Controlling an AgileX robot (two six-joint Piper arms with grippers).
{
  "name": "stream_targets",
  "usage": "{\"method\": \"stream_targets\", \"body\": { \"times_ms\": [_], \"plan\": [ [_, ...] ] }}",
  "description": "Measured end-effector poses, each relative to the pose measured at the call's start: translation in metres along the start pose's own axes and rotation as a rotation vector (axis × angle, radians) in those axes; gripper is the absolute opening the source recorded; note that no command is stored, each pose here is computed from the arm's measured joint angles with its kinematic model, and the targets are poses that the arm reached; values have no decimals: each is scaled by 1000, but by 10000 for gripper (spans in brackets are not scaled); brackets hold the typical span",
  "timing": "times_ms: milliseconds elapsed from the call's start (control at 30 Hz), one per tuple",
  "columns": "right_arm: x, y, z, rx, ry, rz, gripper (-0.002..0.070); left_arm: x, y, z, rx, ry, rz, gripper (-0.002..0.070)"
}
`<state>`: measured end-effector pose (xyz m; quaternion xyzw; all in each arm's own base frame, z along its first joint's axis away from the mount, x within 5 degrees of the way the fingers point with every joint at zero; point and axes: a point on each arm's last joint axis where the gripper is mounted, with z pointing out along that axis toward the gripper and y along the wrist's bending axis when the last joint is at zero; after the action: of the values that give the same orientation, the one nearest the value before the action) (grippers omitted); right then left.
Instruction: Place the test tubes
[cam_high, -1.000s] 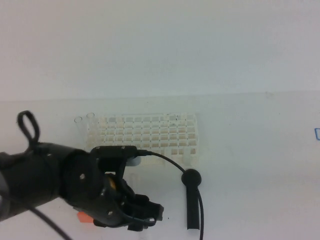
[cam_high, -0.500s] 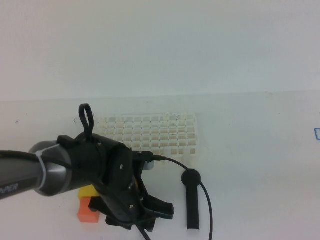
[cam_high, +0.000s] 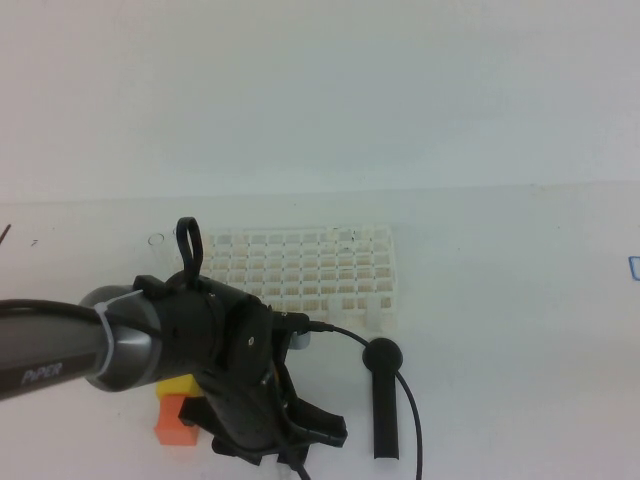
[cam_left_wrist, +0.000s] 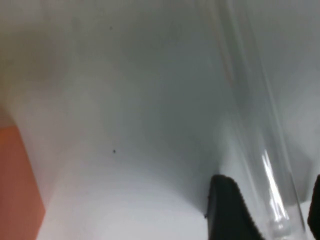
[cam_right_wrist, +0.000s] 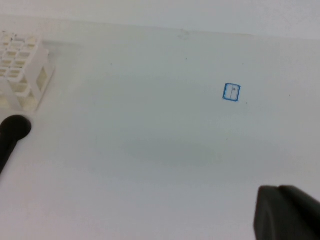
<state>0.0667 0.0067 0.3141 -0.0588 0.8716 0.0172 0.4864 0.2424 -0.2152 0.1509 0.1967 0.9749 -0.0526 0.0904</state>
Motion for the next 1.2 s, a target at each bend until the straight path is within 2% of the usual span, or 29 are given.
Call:
{"method": "stream_targets", "body": {
  "times_ms": [100,367,633,867,1033,1200],
  "plan": [
    [0,0,0,0,0,-1,-1,0,1,0,-6,3,6,291],
    [0,0,0,-1,0,0,-1,1,1,0,-8,9,-16,-2],
    [3,1,3,-7,13,4,-1,0,-1,-6,13,-13,-64,-1],
    [6,2,6,-18,19,15,-1,-3,-4,-65,91,-157,-105,-1],
    [3,3,6,-35,-17,32,-1,10,1,-138,177,-372,-98,-1],
    [-5,5,5,-61,-107,63,-1,34,14,-201,228,-736,-23,-1]
  ]
}}
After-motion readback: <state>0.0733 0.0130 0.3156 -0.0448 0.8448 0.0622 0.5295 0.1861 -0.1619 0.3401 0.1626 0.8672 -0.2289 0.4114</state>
